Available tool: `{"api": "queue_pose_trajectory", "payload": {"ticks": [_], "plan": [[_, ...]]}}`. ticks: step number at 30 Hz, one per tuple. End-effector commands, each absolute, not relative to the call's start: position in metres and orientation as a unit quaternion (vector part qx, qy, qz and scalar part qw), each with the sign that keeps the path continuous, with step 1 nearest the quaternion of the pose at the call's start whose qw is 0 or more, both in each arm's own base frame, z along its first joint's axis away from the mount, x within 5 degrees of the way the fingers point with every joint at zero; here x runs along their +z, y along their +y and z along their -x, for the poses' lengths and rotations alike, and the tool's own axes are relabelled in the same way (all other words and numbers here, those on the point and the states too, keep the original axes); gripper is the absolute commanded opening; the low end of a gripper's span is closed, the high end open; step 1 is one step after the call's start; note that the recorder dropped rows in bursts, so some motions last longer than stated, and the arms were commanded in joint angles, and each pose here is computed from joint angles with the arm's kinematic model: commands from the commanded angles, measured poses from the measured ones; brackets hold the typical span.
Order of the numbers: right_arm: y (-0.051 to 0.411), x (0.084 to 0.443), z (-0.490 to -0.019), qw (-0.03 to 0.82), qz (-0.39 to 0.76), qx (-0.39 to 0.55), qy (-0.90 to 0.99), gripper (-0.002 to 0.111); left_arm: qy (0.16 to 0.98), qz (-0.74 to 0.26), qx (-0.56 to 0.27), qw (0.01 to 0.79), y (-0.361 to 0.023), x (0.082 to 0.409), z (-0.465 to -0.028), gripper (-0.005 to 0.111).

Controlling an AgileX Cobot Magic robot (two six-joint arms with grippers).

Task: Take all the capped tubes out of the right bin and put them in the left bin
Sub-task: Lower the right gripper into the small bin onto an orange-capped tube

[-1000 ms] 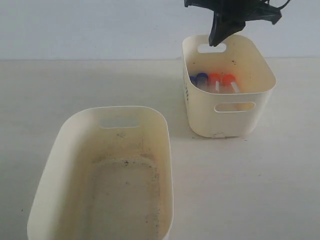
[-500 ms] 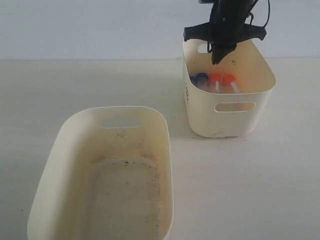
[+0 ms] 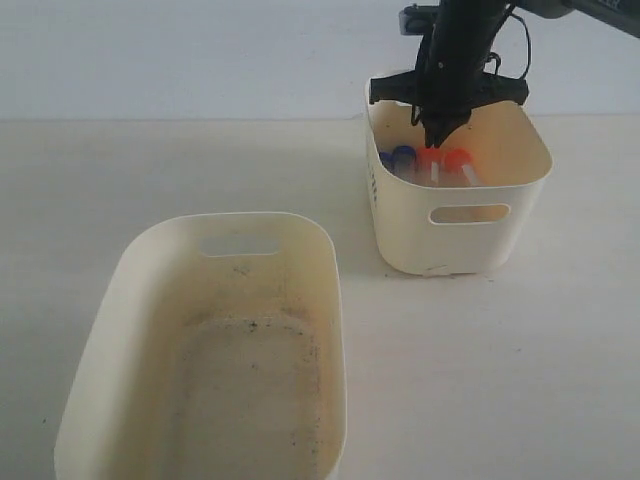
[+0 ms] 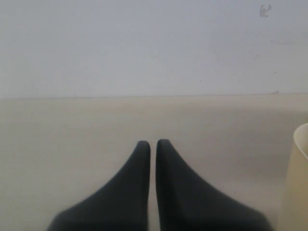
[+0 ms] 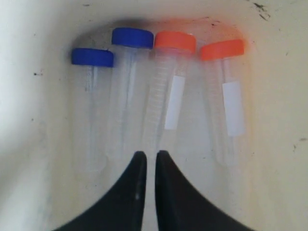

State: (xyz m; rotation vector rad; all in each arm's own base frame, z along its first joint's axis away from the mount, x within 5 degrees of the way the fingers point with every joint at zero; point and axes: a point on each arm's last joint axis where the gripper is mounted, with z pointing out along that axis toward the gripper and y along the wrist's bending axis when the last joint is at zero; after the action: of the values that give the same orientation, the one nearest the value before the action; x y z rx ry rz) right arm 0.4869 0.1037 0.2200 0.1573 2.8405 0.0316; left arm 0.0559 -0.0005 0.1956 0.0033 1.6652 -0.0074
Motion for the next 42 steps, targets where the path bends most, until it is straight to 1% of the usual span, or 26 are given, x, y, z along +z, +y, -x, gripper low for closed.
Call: {"api": "queue_pose_trajectory", "payload": {"ticks": [1, 3, 4, 11, 18, 19, 20, 22, 24, 25, 28, 42], "plan": [[0.103, 0.225, -0.491, 0.171, -0.060, 0.012, 0.983, 0.025, 0.736, -0.001, -0.008, 0.677, -0.001, 0.198, -0.056, 0.004], [0.102, 0.221, -0.492, 0.171, -0.062, 0.006, 0.983, 0.032, 0.736, -0.001, -0.008, 0.677, -0.001, 0.198, -0.056, 0.004], [0.102, 0.219, -0.492, 0.168, -0.062, 0.004, 0.984, 0.033, 0.736, -0.001, -0.008, 0.677, -0.001, 0.198, -0.056, 0.004], [0.097, 0.196, -0.493, 0.135, -0.073, -0.032, 0.988, 0.032, 0.736, -0.001, -0.008, 0.677, -0.001, 0.198, -0.056, 0.004], [0.095, 0.191, -0.495, 0.139, -0.072, -0.043, 0.987, 0.033, 0.736, -0.001, -0.008, 0.677, -0.001, 0.198, -0.056, 0.004], [0.095, 0.191, -0.495, 0.138, -0.072, -0.044, 0.987, 0.034, 0.736, -0.001, -0.008, 0.677, -0.001, 0.198, -0.056, 0.004], [0.095, 0.190, -0.495, 0.136, -0.073, -0.044, 0.987, 0.039, 0.736, -0.001, -0.008, 0.677, -0.001, 0.198, -0.056, 0.004], [0.095, 0.189, -0.496, 0.137, -0.073, -0.044, 0.987, 0.051, 0.736, -0.001, -0.008, 0.677, -0.001, 0.198, -0.056, 0.004], [0.096, 0.189, -0.497, 0.142, -0.072, -0.042, 0.986, 0.060, 0.736, -0.001, -0.008, 0.677, -0.001, 0.198, -0.056, 0.004], [0.096, 0.190, -0.497, 0.146, -0.073, -0.041, 0.986, 0.063, 0.736, -0.001, -0.008, 0.677, -0.001, 0.198, -0.056, 0.004], [0.097, 0.190, -0.499, 0.153, -0.074, -0.036, 0.985, 0.060, 0.736, -0.001, -0.008, 0.677, -0.001, 0.198, -0.056, 0.004], [0.097, 0.191, -0.501, 0.166, -0.084, -0.029, 0.982, 0.060, 0.736, -0.001, -0.008, 0.677, -0.001, 0.198, -0.056, 0.004]]}}
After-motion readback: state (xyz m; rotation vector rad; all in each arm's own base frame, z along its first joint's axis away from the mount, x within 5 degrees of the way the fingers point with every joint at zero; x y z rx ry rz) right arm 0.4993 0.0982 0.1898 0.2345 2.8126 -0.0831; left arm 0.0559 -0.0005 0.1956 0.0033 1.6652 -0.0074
